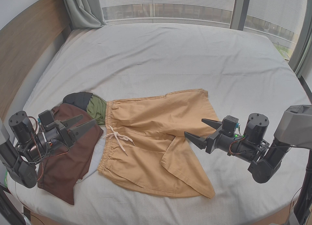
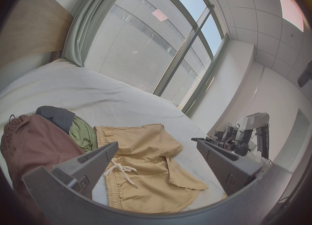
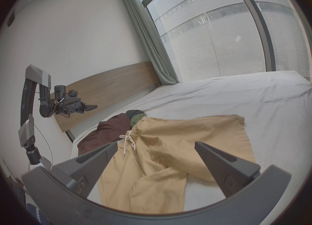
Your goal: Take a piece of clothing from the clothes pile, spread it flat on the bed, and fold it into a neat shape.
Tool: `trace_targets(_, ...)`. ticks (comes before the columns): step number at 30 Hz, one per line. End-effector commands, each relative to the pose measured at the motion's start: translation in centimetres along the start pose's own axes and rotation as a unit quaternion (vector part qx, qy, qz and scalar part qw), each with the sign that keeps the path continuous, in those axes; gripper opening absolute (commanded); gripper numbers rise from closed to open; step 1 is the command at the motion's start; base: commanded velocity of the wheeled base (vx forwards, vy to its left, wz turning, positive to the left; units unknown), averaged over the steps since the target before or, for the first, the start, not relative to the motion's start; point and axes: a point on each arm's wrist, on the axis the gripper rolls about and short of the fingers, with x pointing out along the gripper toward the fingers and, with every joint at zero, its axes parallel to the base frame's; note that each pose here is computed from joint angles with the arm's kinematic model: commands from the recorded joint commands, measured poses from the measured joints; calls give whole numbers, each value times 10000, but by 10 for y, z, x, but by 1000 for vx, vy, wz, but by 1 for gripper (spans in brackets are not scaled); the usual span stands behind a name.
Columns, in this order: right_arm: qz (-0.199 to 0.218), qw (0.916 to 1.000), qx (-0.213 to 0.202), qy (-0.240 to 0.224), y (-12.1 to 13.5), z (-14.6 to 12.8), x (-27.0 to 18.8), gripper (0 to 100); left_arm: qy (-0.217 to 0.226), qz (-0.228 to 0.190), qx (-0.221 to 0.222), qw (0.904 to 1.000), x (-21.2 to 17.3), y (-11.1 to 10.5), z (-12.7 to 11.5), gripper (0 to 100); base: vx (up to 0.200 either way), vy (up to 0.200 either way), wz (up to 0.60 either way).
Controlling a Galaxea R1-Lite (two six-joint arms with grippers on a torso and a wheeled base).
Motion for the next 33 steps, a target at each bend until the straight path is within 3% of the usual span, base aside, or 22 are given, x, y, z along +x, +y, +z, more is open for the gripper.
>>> trace_targets(1,44,9998,-12,167,7,-8,5,100,19,4,-18,10000,0,1,-1,100,0,0,0)
trace_targets(23,40,9954,139,951,4,-64,14,100,198,55,-24,9998,4,8,-13,100,0,0,0)
trace_targets(33,549,9911,84,1211,39,-77,19,100,341,84,-104,9993,7,13,-22,100,0,0,0)
